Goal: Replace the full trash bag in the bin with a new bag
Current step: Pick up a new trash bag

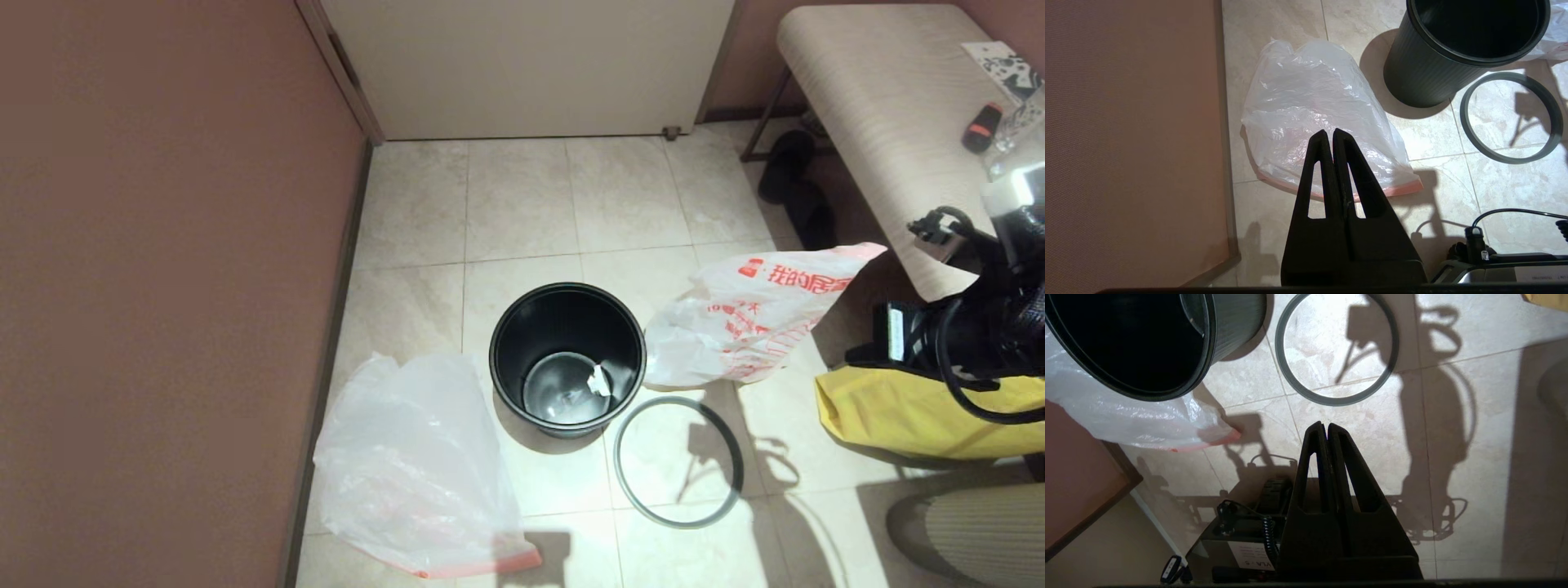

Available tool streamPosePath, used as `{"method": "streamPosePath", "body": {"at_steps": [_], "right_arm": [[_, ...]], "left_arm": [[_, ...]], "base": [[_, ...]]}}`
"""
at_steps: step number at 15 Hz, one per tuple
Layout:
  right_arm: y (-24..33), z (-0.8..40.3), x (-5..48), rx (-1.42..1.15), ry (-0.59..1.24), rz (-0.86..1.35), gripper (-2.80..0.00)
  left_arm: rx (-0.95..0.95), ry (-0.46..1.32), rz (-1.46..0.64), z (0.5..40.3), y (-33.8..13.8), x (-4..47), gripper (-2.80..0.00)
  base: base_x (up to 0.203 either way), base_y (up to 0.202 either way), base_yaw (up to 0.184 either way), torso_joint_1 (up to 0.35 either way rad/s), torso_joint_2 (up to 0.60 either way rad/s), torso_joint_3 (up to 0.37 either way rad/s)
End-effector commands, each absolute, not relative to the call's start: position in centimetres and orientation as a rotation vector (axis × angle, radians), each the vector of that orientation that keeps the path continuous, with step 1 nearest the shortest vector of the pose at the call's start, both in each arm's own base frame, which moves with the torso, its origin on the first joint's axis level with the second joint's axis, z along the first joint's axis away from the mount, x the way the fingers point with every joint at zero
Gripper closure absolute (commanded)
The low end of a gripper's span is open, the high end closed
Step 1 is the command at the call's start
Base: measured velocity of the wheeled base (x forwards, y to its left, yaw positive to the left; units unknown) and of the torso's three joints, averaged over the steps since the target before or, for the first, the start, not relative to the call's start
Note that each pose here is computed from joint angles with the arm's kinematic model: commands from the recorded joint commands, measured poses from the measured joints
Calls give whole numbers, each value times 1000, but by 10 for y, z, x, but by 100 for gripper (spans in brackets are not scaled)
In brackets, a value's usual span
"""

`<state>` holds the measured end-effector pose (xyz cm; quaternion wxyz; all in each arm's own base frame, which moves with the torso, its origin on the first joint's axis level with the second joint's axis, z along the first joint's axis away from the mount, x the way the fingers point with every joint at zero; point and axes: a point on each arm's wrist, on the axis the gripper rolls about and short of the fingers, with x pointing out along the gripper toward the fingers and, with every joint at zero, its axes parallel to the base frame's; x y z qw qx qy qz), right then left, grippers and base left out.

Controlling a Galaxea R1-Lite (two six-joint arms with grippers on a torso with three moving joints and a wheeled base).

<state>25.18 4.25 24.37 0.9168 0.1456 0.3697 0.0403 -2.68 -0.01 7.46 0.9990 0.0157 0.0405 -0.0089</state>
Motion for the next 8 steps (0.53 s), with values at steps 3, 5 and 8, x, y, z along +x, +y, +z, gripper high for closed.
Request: {"method": "streamPosePath", "body": {"at_steps": [3, 5, 8], "right_arm": [[42, 237, 245, 318, 807, 121, 0], [41, 224, 229, 316, 849, 120, 0], [36, 209, 203, 317, 893, 114, 0]], "left_arm": [[32, 83, -18, 75, 0, -27, 0], [32, 83, -18, 75, 0, -27, 0], [32, 83, -18, 75, 0, -27, 0]], "base": [[0, 0, 0, 0, 0, 0], [0, 0, 0, 0, 0, 0], [0, 0, 0, 0, 0, 0]]}}
